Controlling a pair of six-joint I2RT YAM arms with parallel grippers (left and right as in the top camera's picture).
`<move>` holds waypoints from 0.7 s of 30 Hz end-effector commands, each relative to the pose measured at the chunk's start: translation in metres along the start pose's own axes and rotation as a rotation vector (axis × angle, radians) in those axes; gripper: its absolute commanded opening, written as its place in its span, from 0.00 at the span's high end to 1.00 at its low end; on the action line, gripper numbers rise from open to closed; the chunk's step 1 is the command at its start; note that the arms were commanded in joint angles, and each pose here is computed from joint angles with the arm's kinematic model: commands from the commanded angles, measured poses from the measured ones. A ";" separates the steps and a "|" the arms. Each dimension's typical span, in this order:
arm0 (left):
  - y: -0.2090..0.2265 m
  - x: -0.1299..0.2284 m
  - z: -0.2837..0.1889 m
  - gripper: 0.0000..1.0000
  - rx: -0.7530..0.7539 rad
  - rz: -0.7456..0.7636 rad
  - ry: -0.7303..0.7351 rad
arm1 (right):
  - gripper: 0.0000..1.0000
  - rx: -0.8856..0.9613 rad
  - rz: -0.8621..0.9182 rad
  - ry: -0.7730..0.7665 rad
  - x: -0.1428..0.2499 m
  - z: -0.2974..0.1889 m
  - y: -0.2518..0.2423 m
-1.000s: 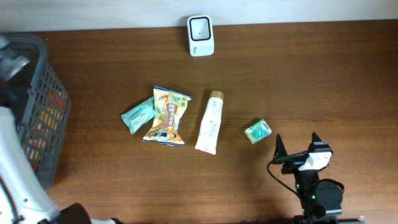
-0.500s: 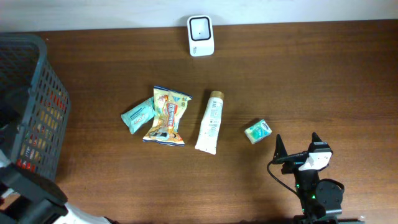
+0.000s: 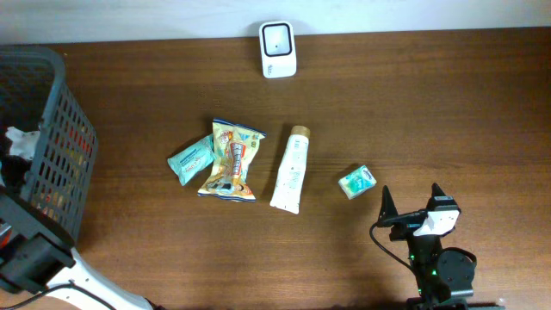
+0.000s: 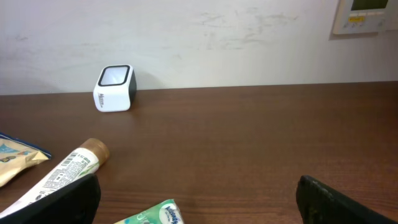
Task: Scan the item barcode
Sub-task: 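Pick the spaghetti package from the basket and lay it right of the tube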
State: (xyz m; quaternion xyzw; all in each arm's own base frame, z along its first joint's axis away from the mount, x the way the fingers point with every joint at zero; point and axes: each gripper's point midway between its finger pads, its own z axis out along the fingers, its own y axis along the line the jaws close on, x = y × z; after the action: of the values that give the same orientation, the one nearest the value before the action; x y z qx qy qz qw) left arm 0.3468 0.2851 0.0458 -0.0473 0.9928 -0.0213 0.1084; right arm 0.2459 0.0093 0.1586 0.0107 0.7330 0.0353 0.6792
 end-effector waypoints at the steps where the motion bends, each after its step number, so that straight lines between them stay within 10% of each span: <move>1: -0.010 -0.006 0.013 0.01 0.077 0.112 -0.041 | 0.01 0.005 -0.006 0.002 0.003 0.000 -0.002; 7: -0.005 0.007 0.038 0.06 0.084 0.100 0.022 | 0.02 0.005 -0.006 0.002 0.003 0.000 -0.002; 8: -0.003 0.011 0.042 0.16 0.073 0.099 0.043 | 0.01 0.005 -0.006 0.002 0.003 0.000 -0.002; 10: 0.003 0.013 0.046 0.74 0.048 0.101 0.061 | 0.01 0.005 -0.006 0.002 0.003 0.000 -0.002; 12: 0.005 0.011 0.046 0.96 0.037 0.103 0.053 | 0.01 0.005 -0.006 0.002 0.003 0.000 -0.002; 21: 0.020 -0.016 0.007 1.00 -0.013 -0.054 0.011 | 0.01 0.005 -0.006 0.002 0.003 0.000 -0.002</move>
State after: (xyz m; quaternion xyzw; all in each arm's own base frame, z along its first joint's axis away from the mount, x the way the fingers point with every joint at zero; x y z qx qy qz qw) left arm 0.3636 0.2957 0.0492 -0.0157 0.9913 -0.0178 0.1297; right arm 0.2459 0.0093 0.1586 0.0109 0.7330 0.0356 0.6792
